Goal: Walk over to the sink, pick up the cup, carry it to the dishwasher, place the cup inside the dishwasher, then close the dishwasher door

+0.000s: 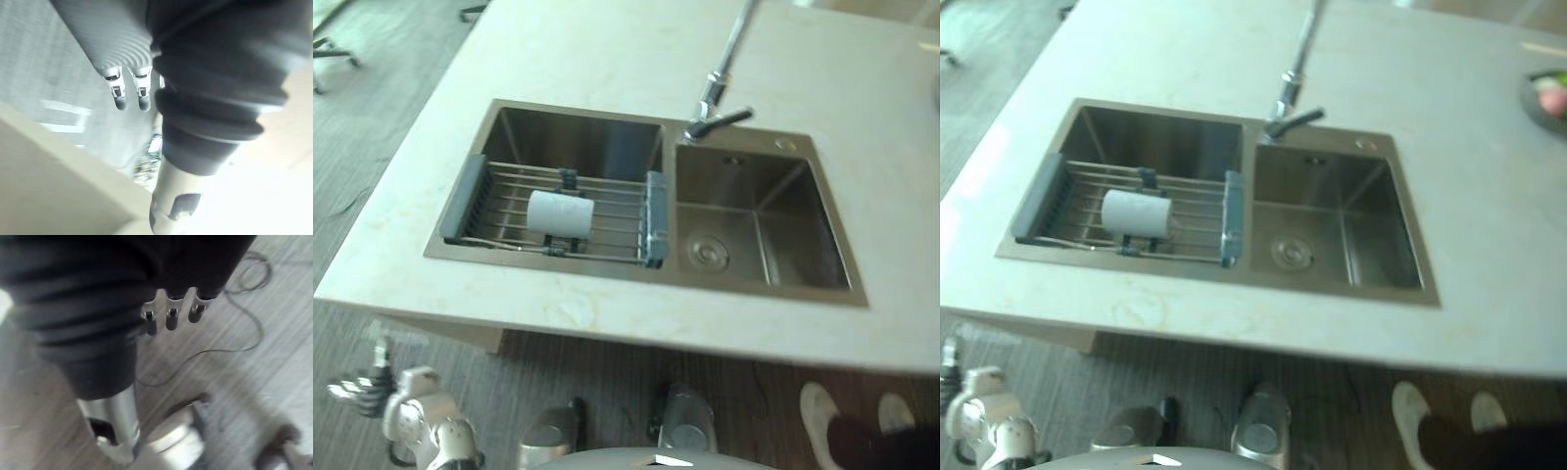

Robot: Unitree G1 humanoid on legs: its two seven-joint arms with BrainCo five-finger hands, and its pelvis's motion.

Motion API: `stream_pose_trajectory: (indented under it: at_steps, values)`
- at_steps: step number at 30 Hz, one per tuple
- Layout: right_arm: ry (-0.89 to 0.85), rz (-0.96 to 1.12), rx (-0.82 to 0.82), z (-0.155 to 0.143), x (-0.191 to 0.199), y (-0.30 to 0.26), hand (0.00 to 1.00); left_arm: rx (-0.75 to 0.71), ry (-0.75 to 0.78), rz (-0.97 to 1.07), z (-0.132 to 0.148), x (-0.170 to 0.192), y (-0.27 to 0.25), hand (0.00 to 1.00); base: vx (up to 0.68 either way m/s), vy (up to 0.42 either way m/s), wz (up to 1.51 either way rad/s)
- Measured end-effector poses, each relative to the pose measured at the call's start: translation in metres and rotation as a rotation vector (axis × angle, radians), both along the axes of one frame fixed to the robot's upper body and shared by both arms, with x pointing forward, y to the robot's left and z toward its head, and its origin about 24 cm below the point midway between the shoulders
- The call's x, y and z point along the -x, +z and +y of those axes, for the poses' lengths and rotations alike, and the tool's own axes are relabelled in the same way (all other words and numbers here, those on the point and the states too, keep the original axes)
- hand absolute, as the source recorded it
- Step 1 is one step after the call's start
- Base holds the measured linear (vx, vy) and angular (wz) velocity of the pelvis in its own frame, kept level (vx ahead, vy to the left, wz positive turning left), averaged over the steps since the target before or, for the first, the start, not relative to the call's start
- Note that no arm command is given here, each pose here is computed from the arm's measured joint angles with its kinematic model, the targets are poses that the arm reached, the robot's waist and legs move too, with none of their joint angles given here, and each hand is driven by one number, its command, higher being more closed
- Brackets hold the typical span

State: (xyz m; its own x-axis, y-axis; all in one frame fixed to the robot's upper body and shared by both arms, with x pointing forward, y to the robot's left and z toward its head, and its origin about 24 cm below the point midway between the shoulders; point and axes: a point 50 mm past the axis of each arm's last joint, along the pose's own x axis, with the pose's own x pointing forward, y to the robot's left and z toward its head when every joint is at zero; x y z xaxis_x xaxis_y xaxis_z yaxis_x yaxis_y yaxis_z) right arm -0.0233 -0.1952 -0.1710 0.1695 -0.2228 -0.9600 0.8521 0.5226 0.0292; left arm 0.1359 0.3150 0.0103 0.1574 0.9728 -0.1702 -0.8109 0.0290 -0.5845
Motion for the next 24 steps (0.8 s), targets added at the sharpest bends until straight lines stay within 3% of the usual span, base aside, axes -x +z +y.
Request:
stream_pose_trajectory:
  at_steps: [3,7,9,12,14,19,21,24]
  values:
    - [0.024,0.039,-0.134,0.002,0.012,-0.001,0.0,-0.175,0.143,-0.055,-0.01,0.017,0.04,0.0,0.23,-0.252,0.18]
    - [0.039,0.003,-0.14,-0.015,0.0,0.0,0.0,-0.547,0.209,-0.158,-0.031,0.011,0.113,0.0,0.16,-0.138,-0.01]
    - [-0.01,-0.012,-0.13,-0.022,-0.003,0.001,0.0,-0.668,0.279,-0.177,-0.04,0.006,0.133,0.0,0.06,-0.137,-0.06]
    - [-0.041,-0.02,-0.142,-0.022,0.0,0.001,0.0,-0.702,0.315,-0.217,-0.041,0.0,0.145,0.0,0.04,-0.093,-0.11]
    - [-0.072,-0.019,-0.149,-0.021,0.003,0.0,0.0,-0.677,0.22,-0.277,-0.043,-0.008,0.147,0.0,0.01,-0.073,-0.01]
    - [-0.092,-0.025,-0.162,-0.02,0.005,0.0,0.0,-0.665,-0.462,-0.504,-0.086,-0.056,0.152,0.0,-0.06,-0.023,0.0]
    - [-0.089,-0.049,-0.152,-0.024,-0.003,0.0,0.0,-0.655,-0.793,-0.462,-0.113,-0.082,0.14,0.0,-0.13,0.02,-0.07]
    - [-0.076,-0.063,-0.15,-0.024,-0.011,0.0,0.0,-0.621,-1.032,-0.315,-0.127,-0.105,0.113,0.0,-0.16,0.033,-0.24]
